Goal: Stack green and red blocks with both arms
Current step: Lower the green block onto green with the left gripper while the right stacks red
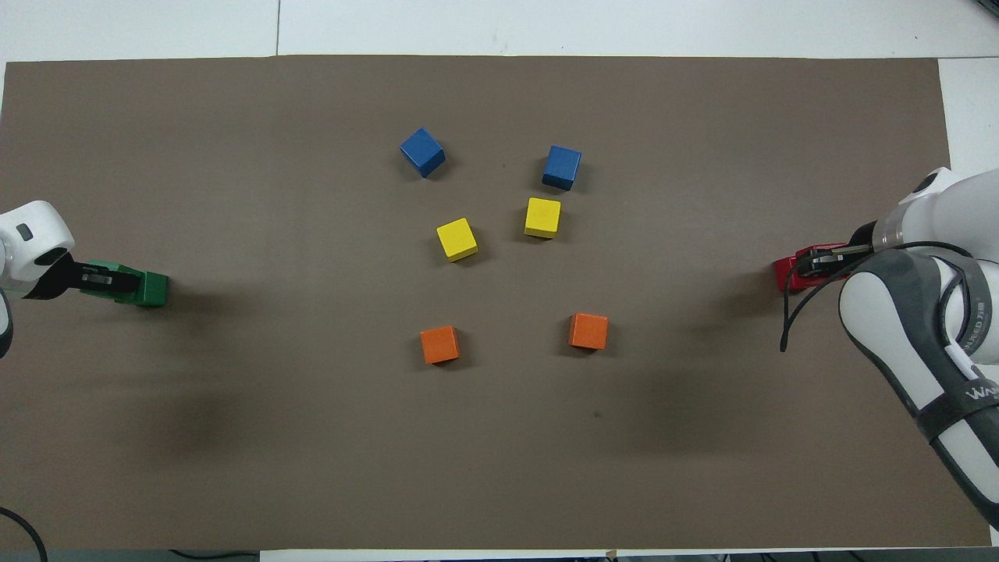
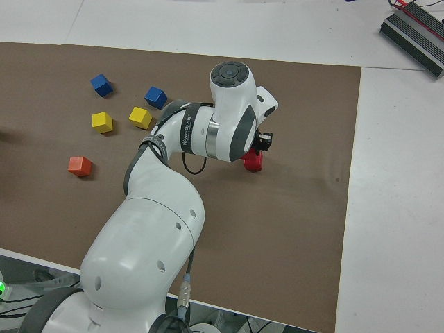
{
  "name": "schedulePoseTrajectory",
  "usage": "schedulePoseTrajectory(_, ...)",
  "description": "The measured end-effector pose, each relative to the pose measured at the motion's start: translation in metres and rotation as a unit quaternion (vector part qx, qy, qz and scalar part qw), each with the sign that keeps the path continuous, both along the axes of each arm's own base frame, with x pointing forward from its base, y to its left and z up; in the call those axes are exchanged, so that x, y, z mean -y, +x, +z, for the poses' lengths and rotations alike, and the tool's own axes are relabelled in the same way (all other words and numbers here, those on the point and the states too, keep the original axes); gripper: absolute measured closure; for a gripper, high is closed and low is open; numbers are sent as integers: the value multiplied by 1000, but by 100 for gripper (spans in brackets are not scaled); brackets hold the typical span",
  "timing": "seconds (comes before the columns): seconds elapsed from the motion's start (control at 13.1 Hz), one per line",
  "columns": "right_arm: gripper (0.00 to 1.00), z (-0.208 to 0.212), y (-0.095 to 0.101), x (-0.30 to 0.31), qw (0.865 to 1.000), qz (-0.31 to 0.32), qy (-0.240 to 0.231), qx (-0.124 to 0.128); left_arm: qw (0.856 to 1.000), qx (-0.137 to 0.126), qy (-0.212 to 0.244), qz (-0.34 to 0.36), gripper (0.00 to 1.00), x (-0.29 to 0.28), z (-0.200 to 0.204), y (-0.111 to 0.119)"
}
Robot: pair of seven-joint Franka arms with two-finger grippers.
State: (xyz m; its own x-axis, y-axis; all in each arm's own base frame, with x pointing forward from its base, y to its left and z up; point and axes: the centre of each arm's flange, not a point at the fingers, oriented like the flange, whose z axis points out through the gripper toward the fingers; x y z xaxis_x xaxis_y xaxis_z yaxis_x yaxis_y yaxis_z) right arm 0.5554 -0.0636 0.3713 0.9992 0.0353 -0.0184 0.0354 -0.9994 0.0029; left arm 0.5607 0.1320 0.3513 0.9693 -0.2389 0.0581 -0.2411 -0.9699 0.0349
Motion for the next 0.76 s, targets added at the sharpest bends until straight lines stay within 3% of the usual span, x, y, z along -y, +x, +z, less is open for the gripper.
schedulePoseTrajectory(0.3,45,-12,-3,0,1000,1,0,1,999,39,11,3,45,0,-2,-6)
schedulePoseTrajectory(0.76,45,-17,-7,4,1000,-3,0,-3,1000,1,-14,10,45,5,1,-19)
